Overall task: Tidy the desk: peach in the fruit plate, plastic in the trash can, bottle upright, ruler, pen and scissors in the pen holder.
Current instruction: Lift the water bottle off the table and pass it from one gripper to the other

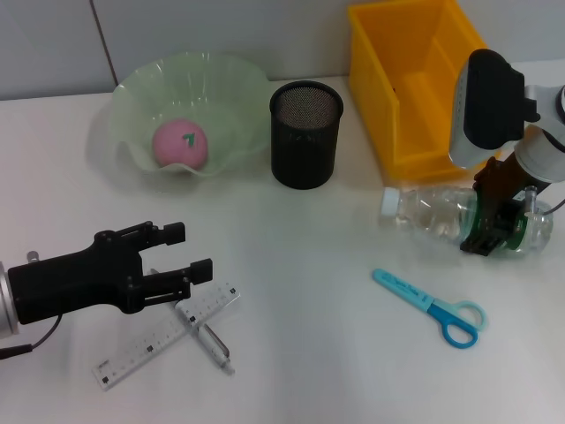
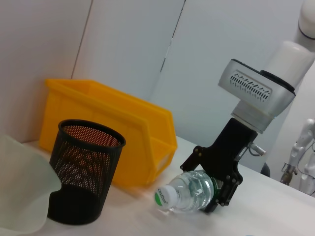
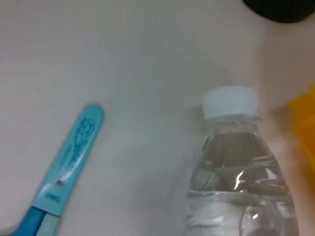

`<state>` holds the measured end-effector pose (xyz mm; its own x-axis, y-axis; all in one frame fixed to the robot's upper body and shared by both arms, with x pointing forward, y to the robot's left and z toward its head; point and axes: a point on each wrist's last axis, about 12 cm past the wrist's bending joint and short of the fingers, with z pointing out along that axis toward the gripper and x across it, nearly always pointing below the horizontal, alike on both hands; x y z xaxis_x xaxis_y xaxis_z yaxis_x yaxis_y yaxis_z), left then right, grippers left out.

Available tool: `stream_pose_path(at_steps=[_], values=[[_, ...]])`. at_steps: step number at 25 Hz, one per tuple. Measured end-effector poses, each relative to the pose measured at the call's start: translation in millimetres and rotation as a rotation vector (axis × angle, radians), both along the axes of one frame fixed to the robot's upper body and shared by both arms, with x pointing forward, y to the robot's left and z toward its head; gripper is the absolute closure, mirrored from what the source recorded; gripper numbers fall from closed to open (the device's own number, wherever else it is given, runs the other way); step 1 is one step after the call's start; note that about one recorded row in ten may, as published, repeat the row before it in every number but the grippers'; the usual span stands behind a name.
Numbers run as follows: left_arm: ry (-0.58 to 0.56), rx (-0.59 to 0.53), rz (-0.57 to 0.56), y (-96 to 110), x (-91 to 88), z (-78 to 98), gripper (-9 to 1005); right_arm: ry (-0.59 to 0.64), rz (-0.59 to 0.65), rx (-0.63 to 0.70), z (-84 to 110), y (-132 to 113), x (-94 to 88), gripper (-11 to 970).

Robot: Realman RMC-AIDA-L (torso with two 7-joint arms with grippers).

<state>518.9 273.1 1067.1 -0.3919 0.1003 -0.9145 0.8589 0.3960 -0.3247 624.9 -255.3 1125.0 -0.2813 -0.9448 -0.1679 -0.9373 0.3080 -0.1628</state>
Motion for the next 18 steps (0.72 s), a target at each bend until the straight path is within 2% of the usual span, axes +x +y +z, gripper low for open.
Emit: stream_pose_path(at_steps=[14,17,18], values=[[-0.002,0.002,0.008,3,-0.8,-0.1,247,-0.012,0.016,0.149,20.2,6,-5.9,202],[-0.003,-0.001,0.017,4,-0.5,0.3,247,-0.012,0.017,0.233,25.8,5,-7.7,201],[-0.005,-0.008,0.026,6,-0.4,0.8,248,-0.019,0.017,0.313,31.3,3,-9.1,201]])
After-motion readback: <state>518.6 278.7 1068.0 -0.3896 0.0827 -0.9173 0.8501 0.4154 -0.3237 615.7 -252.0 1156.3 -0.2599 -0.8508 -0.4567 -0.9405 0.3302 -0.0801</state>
